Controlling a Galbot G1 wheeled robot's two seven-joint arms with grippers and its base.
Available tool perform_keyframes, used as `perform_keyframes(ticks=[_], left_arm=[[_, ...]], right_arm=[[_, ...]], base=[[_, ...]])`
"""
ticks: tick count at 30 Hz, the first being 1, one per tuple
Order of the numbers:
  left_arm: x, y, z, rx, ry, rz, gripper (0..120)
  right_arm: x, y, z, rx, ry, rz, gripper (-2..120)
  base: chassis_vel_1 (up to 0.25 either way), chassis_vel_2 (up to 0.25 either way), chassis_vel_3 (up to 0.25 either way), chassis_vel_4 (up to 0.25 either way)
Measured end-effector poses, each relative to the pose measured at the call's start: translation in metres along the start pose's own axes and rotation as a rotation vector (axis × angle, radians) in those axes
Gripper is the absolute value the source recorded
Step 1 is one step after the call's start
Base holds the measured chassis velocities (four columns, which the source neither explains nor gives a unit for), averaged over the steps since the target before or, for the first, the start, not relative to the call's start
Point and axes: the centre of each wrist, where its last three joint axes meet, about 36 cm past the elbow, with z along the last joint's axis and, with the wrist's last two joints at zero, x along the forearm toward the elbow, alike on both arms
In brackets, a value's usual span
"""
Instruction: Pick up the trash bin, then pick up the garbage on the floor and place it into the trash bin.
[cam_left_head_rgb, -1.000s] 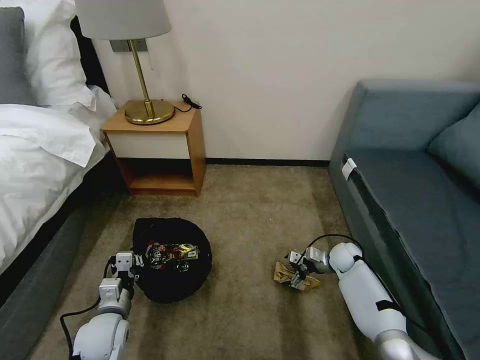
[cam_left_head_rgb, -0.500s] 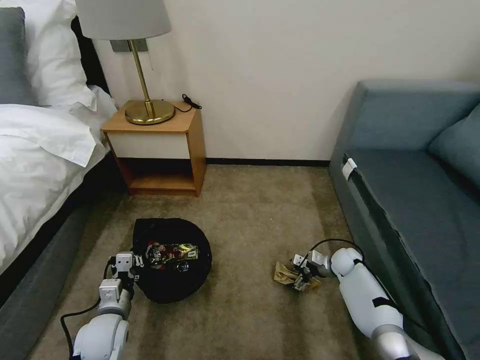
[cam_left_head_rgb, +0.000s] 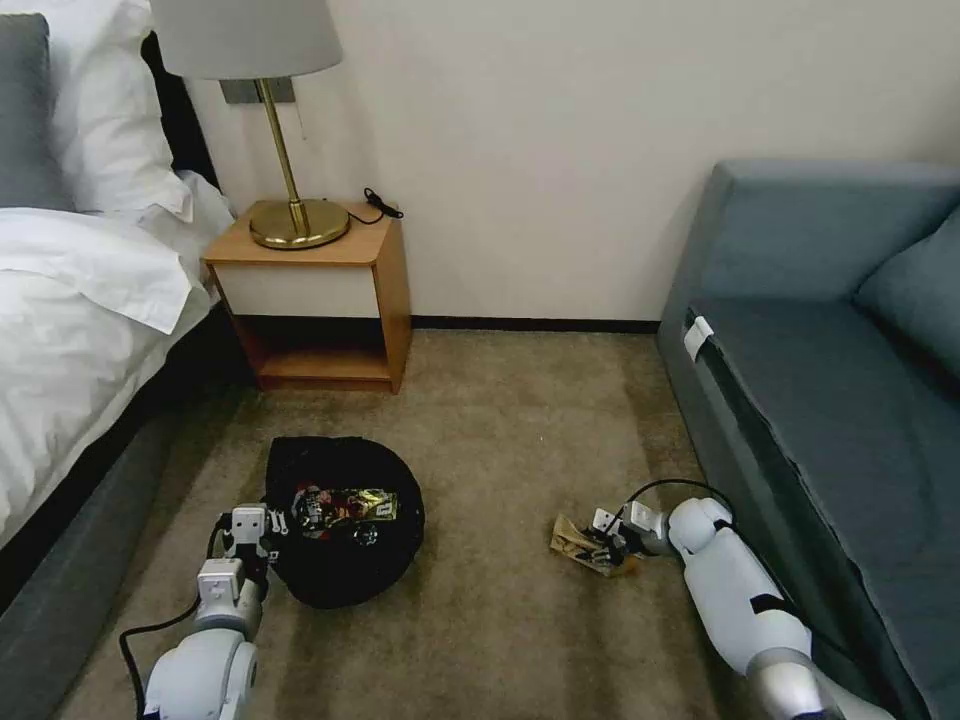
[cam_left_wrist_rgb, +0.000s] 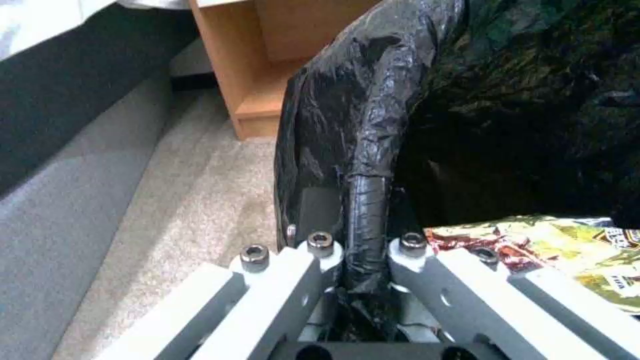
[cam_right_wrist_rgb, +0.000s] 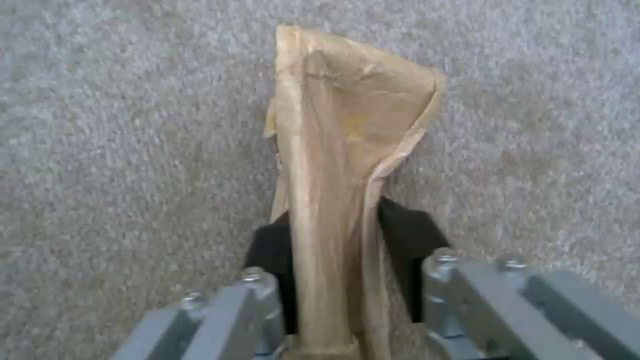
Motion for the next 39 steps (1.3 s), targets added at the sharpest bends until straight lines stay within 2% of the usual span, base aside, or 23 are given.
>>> perform_keyframes(ticks=[2,3,8,9,13,14,18,19,21,22,24,26,28,29,31,36,39], left_arm=[[0.001,0.002,-0.002,-0.003,-0.004,-0.002,1],[0.001,0.002,-0.002,-0.003,-0.004,-0.002,1],[0.001,0.010,-0.006,-0.010,-0.010,-0.012,1],[0.001,0.010,-0.006,-0.010,-0.010,-0.012,1],[0.001,0.010,-0.006,-0.011,-0.009,-0.011,1],[0.001,0.010,-0.006,-0.011,-0.009,-0.011,1],[-0.001,0.008,-0.007,-0.009,-0.011,-0.007,1],[-0.001,0.008,-0.007,-0.009,-0.011,-0.007,1],[-0.001,0.007,-0.007,-0.008,-0.010,-0.006,1],[-0.001,0.006,-0.006,-0.007,-0.009,-0.005,1],[-0.001,0.006,-0.006,-0.007,-0.008,-0.005,1],[0.000,0.007,-0.005,-0.009,-0.005,-0.005,1],[0.001,0.008,-0.005,-0.010,-0.005,-0.006,1],[0.001,0.008,-0.005,-0.010,-0.005,-0.006,1],[0.003,0.009,-0.006,-0.009,-0.010,-0.007,1],[0.003,0.010,-0.006,-0.002,-0.015,-0.009,1],[0.002,0.009,-0.007,0.002,-0.019,-0.012,1]], right_arm=[[0.001,-0.001,-0.002,0.001,-0.008,-0.009,20],[0.001,-0.001,-0.002,0.001,-0.008,-0.009,20],[0.010,-0.007,-0.008,0.005,-0.055,0.004,0],[0.010,-0.007,-0.008,0.005,-0.055,0.004,0],[0.010,-0.010,-0.027,-0.083,-0.276,0.132,0],[0.010,-0.010,-0.027,-0.083,-0.276,0.132,0],[-0.003,0.005,-0.069,-0.230,-0.546,0.213,0],[-0.003,0.005,-0.069,-0.230,-0.546,0.213,0],[-0.006,0.015,-0.092,-0.295,-0.629,0.202,0],[-0.008,0.022,-0.109,-0.333,-0.685,0.183,0],[-0.008,0.024,-0.117,-0.351,-0.717,0.168,0],[-0.009,0.036,-0.154,-0.423,-0.898,0.075,0],[-0.009,0.047,-0.175,-0.452,-0.995,-0.007,0],[-0.009,0.047,-0.175,-0.452,-0.995,-0.007,0],[-0.008,0.070,-0.209,-0.500,-1.116,-0.154,0],[-0.012,0.106,-0.243,-0.595,-1.175,-0.324,0],[-0.021,0.119,-0.254,-0.605,-1.172,-0.357,0]], base=[[0.000,0.000,0.000,0.000],[0.000,0.000,0.000,0.000],[0.000,0.000,0.000,0.000],[0.000,0.000,0.000,0.000],[0.000,0.000,0.000,0.000],[0.000,0.000,0.000,0.000],[0.000,0.000,0.000,0.000],[0.000,0.000,0.000,0.000],[0.000,0.000,0.000,0.000],[0.000,0.000,0.000,0.000],[0.000,0.000,0.000,0.000],[0.000,0.000,0.000,0.000],[0.000,0.000,0.000,0.000],[0.000,0.000,0.000,0.000],[0.000,0.000,0.000,0.000],[0.000,0.000,0.000,0.000],[0.000,0.000,0.000,0.000]])
